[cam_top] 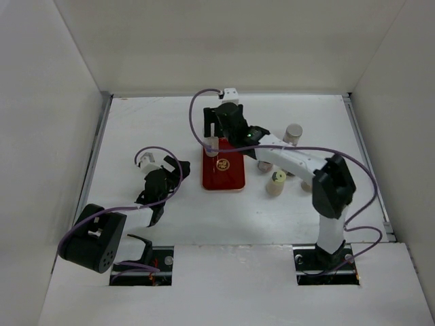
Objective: Organize the condiment bottles
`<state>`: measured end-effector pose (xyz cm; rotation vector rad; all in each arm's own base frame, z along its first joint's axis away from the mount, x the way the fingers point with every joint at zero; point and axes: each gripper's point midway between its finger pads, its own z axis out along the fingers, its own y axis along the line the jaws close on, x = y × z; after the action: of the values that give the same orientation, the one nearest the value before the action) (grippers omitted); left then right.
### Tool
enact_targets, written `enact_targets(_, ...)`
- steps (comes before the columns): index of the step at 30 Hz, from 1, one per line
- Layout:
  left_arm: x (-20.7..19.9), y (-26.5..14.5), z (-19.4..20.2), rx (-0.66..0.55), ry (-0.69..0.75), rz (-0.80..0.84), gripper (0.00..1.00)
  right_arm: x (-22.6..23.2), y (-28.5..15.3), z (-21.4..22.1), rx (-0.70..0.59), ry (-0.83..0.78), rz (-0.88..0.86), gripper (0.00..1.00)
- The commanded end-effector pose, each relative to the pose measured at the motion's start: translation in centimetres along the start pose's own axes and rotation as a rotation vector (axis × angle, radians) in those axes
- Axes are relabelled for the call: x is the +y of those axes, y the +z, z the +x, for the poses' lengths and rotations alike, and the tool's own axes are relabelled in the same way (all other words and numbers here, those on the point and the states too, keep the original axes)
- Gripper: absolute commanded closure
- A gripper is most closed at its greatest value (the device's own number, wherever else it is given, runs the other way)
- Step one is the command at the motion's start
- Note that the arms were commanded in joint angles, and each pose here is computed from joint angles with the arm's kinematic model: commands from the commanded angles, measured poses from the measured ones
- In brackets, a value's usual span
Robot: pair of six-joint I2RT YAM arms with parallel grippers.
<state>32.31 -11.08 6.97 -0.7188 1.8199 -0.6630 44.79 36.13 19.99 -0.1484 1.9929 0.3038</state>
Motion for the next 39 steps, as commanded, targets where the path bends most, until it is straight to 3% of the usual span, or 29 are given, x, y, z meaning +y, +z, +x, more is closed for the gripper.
enact_targets(1,-1.6,0.0,-1.1,-0.035,-0.019,0.054,0.0,-0.6,-7.0,-7.8,-0.2,0.091,-0.055,0.1)
enact_targets(12,-1.8,0.2,-0.4,-0.016,-0.009,0.052,0.0,-15.9,-12.2,3.3,-0.018,0.088,0.199,0.04)
enact_targets(23,-2.2,0.1,-0.3,-0.02,-0.006,0.064,0.0,-18.1,-9.5,7.6,0.118,0.067,0.229,0.03)
enact_targets(30,-2.3,0.0,-0.5,-0.028,-0.008,0.07,0.0,-19.0,-6.9,7.8,0.132,0.093,0.242,0.05)
enact_targets(36,-2.4,0.0,-0.4,-0.024,-0.007,0.072,0.0,-18.8,-6.9,6.2,0.092,0.103,0.252,0.38)
enact_targets(39,-2.2,0.1,-0.2,-0.014,-0.005,0.066,0.0,-18.3,-8.2,2.8,-0.001,0.099,0.268,0.43)
